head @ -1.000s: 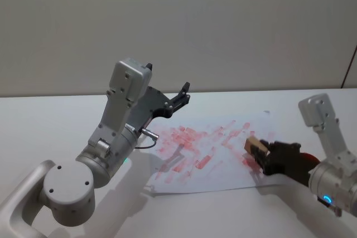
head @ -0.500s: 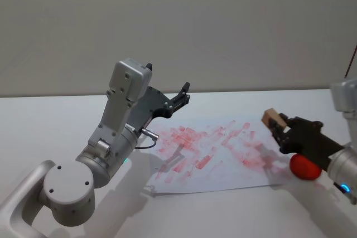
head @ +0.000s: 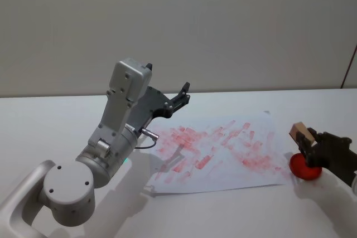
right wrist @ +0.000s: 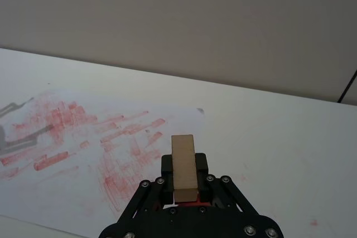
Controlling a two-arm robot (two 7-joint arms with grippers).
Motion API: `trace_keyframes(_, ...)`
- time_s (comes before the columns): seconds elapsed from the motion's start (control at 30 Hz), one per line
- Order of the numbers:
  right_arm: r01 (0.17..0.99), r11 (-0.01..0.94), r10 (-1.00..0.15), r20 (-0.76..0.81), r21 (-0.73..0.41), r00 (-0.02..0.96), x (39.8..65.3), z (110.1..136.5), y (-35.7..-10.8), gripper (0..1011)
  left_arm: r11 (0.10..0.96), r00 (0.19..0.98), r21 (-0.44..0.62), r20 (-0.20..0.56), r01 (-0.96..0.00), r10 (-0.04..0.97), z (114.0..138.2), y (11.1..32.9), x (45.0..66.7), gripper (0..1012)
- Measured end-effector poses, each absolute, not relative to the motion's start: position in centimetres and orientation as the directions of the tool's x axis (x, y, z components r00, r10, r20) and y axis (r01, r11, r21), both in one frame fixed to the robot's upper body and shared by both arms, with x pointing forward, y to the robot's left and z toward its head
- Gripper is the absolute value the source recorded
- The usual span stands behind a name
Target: Use the one hand to pick up the stamp and affix it onto the A4 paper.
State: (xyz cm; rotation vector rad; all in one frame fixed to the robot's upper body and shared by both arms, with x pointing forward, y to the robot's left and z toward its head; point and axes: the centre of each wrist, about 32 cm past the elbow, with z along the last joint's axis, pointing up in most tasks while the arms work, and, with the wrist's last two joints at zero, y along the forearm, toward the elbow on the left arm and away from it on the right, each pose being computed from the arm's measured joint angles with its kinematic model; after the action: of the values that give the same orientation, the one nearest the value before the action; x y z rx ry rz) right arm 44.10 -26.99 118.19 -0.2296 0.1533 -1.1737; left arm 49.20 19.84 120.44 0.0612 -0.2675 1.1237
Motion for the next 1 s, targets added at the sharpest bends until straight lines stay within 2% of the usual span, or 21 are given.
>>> trace_keyframes(1.0, 0.872, 0.317, -0.939, 0.006, -0.374, 0.345, 43.6, 116.2, -27.8, 217, 0.434, 0.404, -0.086, 0.242, -0.897, 0.882, 120.4, 19.8, 49.2, 1001)
